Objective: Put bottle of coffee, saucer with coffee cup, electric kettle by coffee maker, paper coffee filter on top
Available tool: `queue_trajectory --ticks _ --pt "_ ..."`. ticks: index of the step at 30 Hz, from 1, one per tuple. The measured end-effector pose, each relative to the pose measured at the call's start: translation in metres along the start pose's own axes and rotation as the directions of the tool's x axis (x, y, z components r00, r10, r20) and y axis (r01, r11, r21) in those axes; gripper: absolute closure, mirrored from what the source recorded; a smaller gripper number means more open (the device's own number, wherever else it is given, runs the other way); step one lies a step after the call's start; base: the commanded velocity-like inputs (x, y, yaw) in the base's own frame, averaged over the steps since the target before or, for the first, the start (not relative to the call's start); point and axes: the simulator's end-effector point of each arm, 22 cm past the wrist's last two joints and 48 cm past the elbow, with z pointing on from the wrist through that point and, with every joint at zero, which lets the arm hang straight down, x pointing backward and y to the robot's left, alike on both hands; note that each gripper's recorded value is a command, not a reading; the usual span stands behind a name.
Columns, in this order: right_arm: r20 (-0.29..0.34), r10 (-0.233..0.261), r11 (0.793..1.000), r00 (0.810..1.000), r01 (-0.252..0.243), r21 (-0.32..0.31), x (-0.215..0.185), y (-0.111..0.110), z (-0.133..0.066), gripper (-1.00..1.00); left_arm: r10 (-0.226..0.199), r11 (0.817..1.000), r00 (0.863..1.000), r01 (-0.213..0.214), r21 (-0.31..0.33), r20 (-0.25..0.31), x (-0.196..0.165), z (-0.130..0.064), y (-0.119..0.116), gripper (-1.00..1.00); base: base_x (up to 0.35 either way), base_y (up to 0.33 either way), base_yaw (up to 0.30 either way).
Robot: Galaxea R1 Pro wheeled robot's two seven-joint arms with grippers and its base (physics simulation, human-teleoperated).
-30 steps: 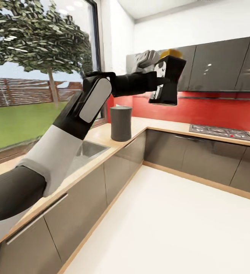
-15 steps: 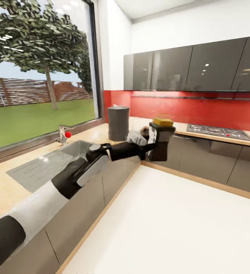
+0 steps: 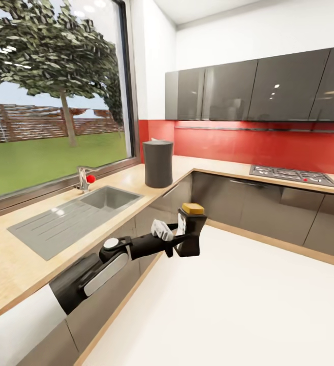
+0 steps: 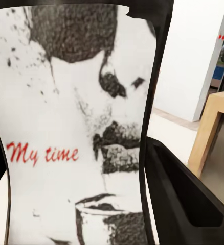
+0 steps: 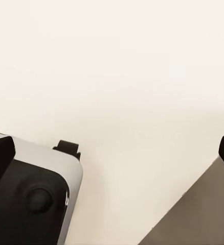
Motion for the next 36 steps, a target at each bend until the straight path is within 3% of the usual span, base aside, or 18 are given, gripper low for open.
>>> queue_trajectory --ticks 36 --pt "0.002 0.000 1.000 1.000 0.000 0.000 0.012 0.005 0.045 -1.00 -0.006 1.000 1.000 0.006 -0.011 -0.015 0.055 -0.005 0.016 1.00 0.000 0.000 0.000"
